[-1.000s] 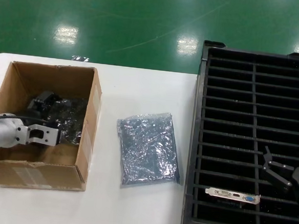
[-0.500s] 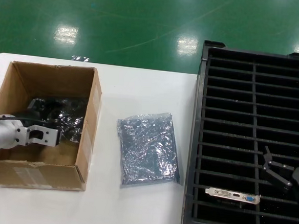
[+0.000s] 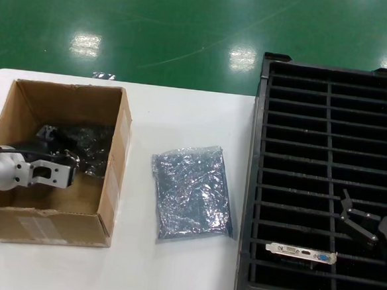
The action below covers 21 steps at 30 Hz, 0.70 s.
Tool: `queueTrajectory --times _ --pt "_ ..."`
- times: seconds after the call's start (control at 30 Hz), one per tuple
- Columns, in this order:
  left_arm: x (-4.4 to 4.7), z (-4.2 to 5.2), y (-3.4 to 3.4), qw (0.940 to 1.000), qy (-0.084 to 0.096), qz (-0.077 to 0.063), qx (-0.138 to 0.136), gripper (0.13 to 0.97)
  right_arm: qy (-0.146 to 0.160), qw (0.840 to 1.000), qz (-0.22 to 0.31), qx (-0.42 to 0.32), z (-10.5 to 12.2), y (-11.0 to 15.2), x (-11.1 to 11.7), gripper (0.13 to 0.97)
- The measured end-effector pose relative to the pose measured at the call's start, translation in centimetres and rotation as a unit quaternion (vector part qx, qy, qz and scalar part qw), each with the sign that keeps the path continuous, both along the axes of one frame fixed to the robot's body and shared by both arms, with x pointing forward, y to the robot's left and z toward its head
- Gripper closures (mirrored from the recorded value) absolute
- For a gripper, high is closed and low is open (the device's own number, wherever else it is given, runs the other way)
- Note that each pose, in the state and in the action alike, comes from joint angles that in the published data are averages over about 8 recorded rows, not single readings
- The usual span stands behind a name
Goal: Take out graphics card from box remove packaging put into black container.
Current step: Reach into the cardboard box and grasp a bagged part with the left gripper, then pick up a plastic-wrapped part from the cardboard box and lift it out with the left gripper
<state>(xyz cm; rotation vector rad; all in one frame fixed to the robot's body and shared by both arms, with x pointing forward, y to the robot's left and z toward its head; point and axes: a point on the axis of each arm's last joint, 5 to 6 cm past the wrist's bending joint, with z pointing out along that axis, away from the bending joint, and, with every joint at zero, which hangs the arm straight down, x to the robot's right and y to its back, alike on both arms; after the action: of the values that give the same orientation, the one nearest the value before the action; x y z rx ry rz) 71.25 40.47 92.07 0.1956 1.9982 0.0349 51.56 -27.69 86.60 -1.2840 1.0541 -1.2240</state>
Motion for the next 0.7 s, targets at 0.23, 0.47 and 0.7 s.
queueTrajectory --times 0.23,0.47,0.7 --pt "-0.04 0.13 0.19 1.0000 -0.002 -0.001 0.000 0.909 0.000 1.000 0.000 0.000 0.0 0.0 0.0 0.130" --pt "0.02 0.41 0.26 1.0000 -0.008 -0.005 -0.001 0.950 0.000 1.000 0.000 0.000 0.0 0.0 0.0 0.130" --pt "0.18 1.11 0.39 0.9996 -0.028 -0.010 -0.004 0.957 0.000 1.000 0.000 0.000 0.0 0.0 0.0 0.130"
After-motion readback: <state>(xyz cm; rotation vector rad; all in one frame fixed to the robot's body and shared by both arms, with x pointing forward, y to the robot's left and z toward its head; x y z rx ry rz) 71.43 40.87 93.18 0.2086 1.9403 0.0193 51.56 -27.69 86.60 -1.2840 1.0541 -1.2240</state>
